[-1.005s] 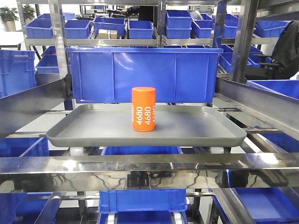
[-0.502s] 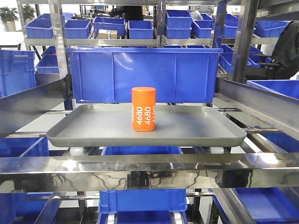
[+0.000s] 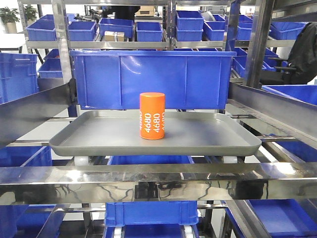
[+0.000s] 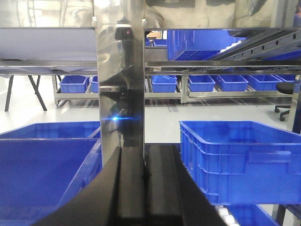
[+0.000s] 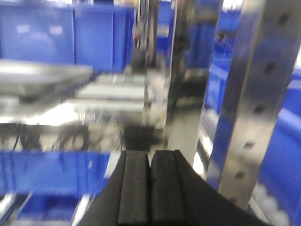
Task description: Grab orange capacitor from left shelf to right conveyor
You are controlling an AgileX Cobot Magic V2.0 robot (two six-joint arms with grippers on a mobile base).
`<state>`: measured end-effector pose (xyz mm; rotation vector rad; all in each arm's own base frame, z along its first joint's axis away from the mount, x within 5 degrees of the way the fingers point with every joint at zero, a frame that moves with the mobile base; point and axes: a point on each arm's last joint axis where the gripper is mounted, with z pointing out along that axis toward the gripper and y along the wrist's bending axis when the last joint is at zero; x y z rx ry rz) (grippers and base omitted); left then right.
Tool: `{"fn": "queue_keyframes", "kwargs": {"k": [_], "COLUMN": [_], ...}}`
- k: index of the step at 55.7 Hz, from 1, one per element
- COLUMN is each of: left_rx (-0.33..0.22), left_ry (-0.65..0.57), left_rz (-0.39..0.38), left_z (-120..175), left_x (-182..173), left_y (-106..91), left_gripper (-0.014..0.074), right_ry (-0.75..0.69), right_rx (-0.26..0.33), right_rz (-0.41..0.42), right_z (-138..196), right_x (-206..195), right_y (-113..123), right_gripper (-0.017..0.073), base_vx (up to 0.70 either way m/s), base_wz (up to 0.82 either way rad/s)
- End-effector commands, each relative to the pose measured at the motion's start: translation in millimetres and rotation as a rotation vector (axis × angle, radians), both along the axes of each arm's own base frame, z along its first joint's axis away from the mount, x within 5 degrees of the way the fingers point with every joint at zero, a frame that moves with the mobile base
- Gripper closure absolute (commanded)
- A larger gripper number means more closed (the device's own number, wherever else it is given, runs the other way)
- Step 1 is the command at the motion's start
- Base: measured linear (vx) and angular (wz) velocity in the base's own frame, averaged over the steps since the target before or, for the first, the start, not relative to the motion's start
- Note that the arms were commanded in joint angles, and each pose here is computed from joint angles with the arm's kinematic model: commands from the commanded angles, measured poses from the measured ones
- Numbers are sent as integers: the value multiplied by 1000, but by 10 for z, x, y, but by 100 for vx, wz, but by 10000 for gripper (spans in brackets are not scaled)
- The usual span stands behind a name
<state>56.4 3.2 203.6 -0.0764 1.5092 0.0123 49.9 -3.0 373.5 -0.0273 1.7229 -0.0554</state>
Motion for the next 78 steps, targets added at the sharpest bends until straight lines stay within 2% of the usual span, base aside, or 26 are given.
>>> {"fn": "queue_keyframes", "kwargs": {"k": [1, 7, 12, 17, 22, 28, 32, 36, 42, 45, 52, 60, 69, 78], "left_rx": [0, 0, 0, 0, 0, 0, 0, 0, 0, 0, 0, 0, 0, 0], "left_ry": [-60, -60, -60, -60, -60, -60, -60, -60, -60, -60, -60, -60, -60, -60], "left_rz": [0, 0, 0, 0, 0, 0, 0, 0, 0, 0, 0, 0, 0, 0], "left_z": [-30, -30, -30, -30, -30, -30, -30, -30, -30, -30, -30, -30, -30, -30], "left_x": [-1, -1, -1, -1, -1, -1, -1, -1, -1, -1, -1, -1, -1, -1], "left_y": [2, 2, 2, 2, 2, 2, 2, 2, 2, 2, 2, 2, 2, 2], "left_gripper": [600, 600, 600, 600, 600, 600, 600, 600, 600, 600, 600, 600, 600, 600], "right_ry": [-28, 25, 59, 82, 100, 125, 147, 175, 202, 198, 181, 157, 101, 47], "right_rx": [-7, -42, -37, -34, -57, -36, -46, -70, -118, -144, -160, -126, -37, 62], "right_rz": [-4, 6, 35, 88, 139, 201, 281, 374, 496, 531, 575, 604, 621, 621], "right_z": [109, 80, 116, 193, 272, 325, 362, 402, 477, 530, 698, 921, 1082, 1082], "right_x": [84, 181, 244, 307, 387, 488, 556, 611, 726, 784, 954, 1191, 1512, 1854], "right_y": [-1, 5, 32, 81, 123, 185, 264, 365, 542, 619, 798, 990, 1189, 1382], "right_gripper": [564, 533, 458, 335, 166, -8, -89, -128, -131, -124, -104, -100, -100, -97], "base_vx": [0, 0, 0, 0, 0, 0, 0, 0, 0, 0, 0, 0, 0, 0], "base_wz": [0, 0, 0, 0, 0, 0, 0, 0, 0, 0, 0, 0, 0, 0]}}
